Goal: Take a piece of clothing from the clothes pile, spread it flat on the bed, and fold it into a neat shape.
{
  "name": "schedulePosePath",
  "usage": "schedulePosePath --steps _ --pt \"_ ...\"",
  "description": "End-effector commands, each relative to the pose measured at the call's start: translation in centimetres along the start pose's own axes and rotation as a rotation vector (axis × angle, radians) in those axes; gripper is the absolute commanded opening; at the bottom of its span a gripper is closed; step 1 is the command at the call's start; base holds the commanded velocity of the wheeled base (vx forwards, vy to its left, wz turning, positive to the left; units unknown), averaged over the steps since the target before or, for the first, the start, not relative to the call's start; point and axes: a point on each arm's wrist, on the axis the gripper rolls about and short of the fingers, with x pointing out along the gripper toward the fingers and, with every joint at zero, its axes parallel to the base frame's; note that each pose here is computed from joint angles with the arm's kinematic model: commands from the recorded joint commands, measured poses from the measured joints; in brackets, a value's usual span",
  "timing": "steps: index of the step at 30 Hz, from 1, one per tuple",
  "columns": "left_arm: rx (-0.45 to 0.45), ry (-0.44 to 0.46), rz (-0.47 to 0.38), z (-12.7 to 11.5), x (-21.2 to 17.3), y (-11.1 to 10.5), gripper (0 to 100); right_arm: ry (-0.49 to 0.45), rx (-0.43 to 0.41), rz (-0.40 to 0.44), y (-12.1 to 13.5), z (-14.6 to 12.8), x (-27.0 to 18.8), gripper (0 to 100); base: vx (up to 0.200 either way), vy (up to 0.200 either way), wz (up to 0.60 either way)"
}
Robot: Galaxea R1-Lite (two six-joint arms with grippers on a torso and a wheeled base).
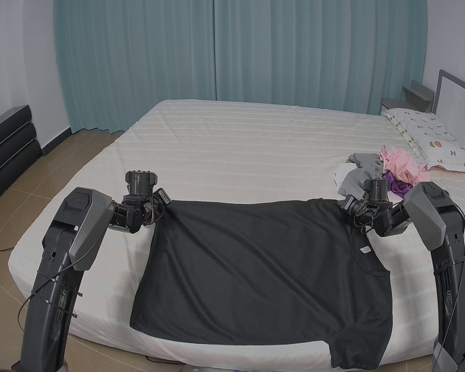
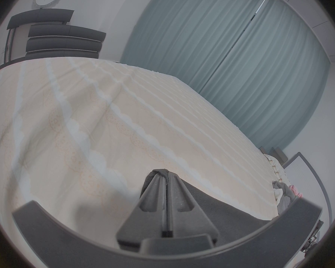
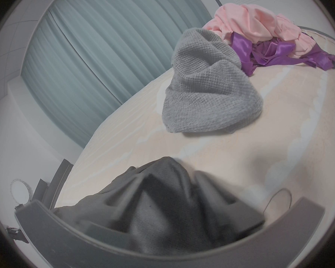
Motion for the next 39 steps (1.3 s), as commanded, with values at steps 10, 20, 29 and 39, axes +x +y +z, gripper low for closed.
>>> schedulePosePath --steps 10,20,29,39 --pt "-0.003 -0.023 -0.009 0.5 0.0 -0.3 0 -0.093 0.094 0.020 -0.2 3.6 -0.9 0 0.000 0.000 0.00" --pt "-0.003 -0.053 -0.032 1.1 0.0 -0.7 0 -0.171 0.136 0.049 -0.2 6.2 -1.5 0 0.000 0.000 0.00" --pt "0.004 -0.074 -0.074 1.1 -0.1 -1.3 0 -0.186 0.137 0.041 -0.2 5.7 -1.1 0 0.000 0.000 0.00" --pt "0.006 -0.084 -0.081 0.5 0.5 -0.9 0 -0.167 0.129 0.029 -0.7 4.5 -0.4 0 0.000 0.000 0.00"
